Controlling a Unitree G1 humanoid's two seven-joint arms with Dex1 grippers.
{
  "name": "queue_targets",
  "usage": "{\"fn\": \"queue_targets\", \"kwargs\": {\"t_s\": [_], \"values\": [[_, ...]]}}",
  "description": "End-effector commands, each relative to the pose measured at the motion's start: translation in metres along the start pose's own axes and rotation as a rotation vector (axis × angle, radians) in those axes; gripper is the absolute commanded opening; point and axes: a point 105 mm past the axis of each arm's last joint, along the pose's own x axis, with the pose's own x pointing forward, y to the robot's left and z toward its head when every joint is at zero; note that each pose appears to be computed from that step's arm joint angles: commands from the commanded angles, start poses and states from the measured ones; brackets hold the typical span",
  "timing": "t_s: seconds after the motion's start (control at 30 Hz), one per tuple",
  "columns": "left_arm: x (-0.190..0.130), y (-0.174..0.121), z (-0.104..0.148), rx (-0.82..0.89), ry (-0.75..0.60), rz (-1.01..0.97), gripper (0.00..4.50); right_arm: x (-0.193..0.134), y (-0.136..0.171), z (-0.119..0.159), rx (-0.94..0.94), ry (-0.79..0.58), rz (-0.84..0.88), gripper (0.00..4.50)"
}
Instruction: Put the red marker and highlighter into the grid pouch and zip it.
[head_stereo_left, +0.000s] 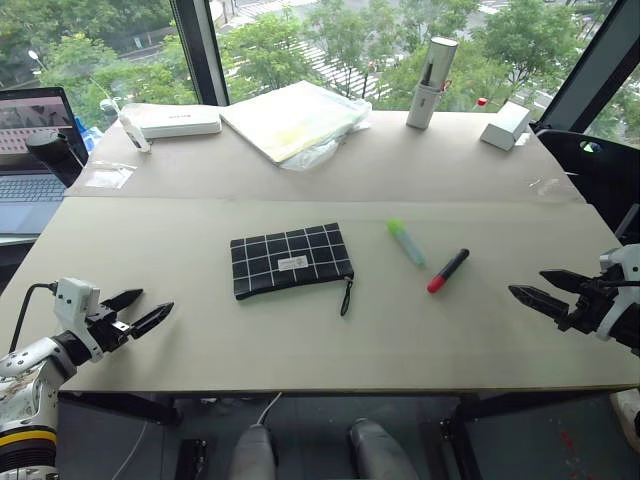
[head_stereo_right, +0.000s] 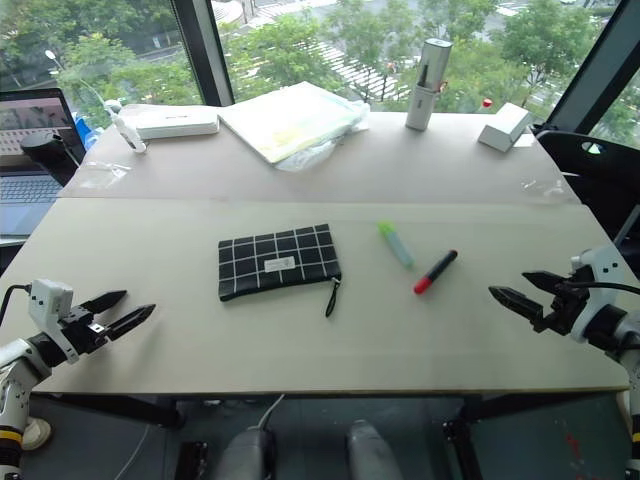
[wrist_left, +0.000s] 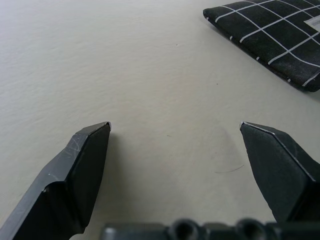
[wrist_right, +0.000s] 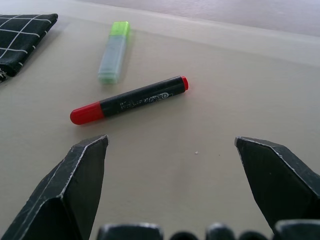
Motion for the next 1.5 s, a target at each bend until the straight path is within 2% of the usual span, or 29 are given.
{"fn": "queue_targets", "kwargs": {"t_s": [0.03,0.13,0.33,0.5,0.53,0.63,0.77,0.8,0.93,1.07,1.2,1.3,1.4,1.5], "values": [[0.007,-0.001,0.012,0.020,-0.030,0.002,4.50,0.002,0.004,0.010,-0.030,-0.027,0.008,4.48],[0.013,-0.013,0.035,0.064,-0.085,-0.040,4.50,0.008,0.009,0.008,-0.027,-0.024,0.021,4.48],[0.015,-0.020,0.046,0.080,-0.100,-0.050,4.50,0.012,0.011,0.007,-0.028,-0.023,0.029,4.48],[0.016,-0.028,0.052,0.129,-0.097,-0.110,4.50,0.019,0.013,0.020,-0.018,-0.086,0.031,4.48],[0.017,-0.030,0.051,0.151,-0.083,-0.133,4.50,0.022,0.016,0.025,-0.013,-0.105,0.045,3.97],[0.018,-0.032,0.048,0.239,-0.046,-0.195,4.50,0.033,0.030,0.037,-0.020,-0.134,0.113,3.21],[0.029,-0.043,0.056,0.467,-0.029,-0.261,4.50,0.061,0.084,0.059,-0.051,-0.172,0.336,1.77],[0.031,-0.043,0.057,0.491,-0.028,-0.268,4.50,0.064,0.092,0.060,-0.053,-0.168,0.372,1.55],[0.045,-0.052,0.059,0.557,0.003,-0.334,4.50,0.086,0.142,0.063,-0.094,-0.160,0.545,0.15],[0.056,-0.060,0.061,0.603,0.013,-0.396,4.50,0.126,0.175,0.077,-0.175,-0.187,0.545,0.07],[0.067,-0.064,0.059,0.687,0.052,-0.454,4.50,0.167,0.189,0.079,-0.328,-0.153,0.454,0.07],[0.073,-0.065,0.058,0.743,0.073,-0.488,4.50,0.183,0.200,0.081,-0.346,-0.132,0.443,0.07],[0.079,-0.067,0.056,0.785,0.080,-0.511,4.50,0.196,0.201,0.072,-0.411,-0.075,0.399,0.07],[0.085,-0.073,0.055,0.814,0.063,-0.537,4.50,0.204,0.195,0.056,-0.575,-0.001,0.349,0.07]]}}
